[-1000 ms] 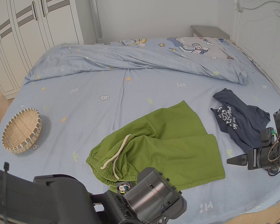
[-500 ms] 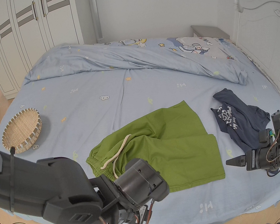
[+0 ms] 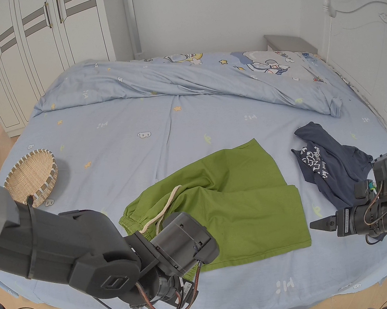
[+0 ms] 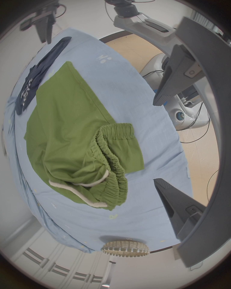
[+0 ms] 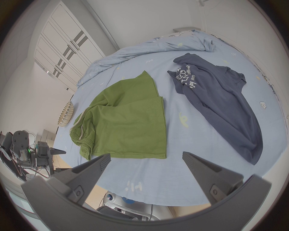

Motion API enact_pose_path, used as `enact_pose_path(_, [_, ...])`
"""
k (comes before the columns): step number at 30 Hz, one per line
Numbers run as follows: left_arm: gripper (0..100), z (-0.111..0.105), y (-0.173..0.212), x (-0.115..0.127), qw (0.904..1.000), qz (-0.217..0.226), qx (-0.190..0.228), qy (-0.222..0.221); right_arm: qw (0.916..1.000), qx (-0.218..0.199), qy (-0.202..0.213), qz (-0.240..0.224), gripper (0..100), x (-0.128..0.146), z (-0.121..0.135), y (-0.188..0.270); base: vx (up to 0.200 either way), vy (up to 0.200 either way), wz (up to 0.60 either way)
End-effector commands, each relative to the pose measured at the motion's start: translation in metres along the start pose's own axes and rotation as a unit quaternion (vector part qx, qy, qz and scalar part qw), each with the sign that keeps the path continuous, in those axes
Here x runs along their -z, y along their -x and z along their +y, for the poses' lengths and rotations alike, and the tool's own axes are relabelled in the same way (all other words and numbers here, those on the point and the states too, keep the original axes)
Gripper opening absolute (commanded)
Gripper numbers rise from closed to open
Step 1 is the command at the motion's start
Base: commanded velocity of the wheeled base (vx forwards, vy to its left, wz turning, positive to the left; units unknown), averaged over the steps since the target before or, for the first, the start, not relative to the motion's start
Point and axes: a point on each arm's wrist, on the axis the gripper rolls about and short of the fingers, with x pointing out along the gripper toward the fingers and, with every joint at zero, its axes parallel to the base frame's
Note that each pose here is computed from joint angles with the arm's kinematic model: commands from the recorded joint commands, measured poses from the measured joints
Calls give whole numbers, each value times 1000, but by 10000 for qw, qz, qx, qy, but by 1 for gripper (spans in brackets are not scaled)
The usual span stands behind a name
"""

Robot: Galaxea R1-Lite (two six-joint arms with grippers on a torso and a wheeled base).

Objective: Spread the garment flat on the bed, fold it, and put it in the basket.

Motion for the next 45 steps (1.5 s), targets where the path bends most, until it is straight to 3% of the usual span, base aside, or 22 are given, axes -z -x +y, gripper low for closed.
enact_pose_path(1, [100, 0, -9, 7, 9995, 51, -37, -300, 10000, 17, 13, 67, 100, 1, -1, -4, 0, 0, 0])
enact_pose_path(10, [100, -6, -33, 13, 9986, -419, 159, -269, 10000, -3, 35, 67, 100, 1, 0, -4, 0, 0, 0])
enact_pose_path(13, [100, -2, -42, -2, 9940, -1017, 398, 100, 10000, -21, 39, 17, 100, 0, 1, -5, 0, 0, 0])
enact_pose_path(14, [100, -2, -42, -2, 9940, -1017, 398, 100, 10000, -21, 39, 17, 100, 0, 1, -5, 0, 0, 0])
enact_pose_path(18, [100, -1, -46, -18, 9829, -1496, 642, 858, 10000, -17, 38, 14, 100, 2, -1, -7, 0, 0, 0])
enact_pose_path(20, [100, -4, -46, -21, 9762, -1486, 762, 1383, 10000, -19, 38, 7, 100, 1, -1, -9, 0, 0, 0])
enact_pose_path(23, [100, -10, -47, -18, 9730, -1275, 809, 1745, 10000, -7, 45, 19, 100, 1, -1, -14, 0, 0, 0])
enact_pose_path(27, [100, -12, -42, -10, 9757, -883, 898, 1795, 10000, -19, 57, 41, 100, 1, 0, -17, 0, 0, 0])
enact_pose_path(36, [100, -18, -8, -38, 9436, -859, 1567, 2787, 10000, -33, 67, 38, 100, 2, 0, -20, 0, 0, 0])
enact_pose_path(41, [100, -19, -3, -52, 9214, -504, 1955, 3321, 9999, -12, 138, 4, 100, 3, -2, -20, 0, 0, 0])
enact_pose_path(45, [100, -19, -4, -47, 9230, -138, 2018, 3274, 9999, -1, 137, 0, 100, 3, -3, -20, 0, 0, 0])
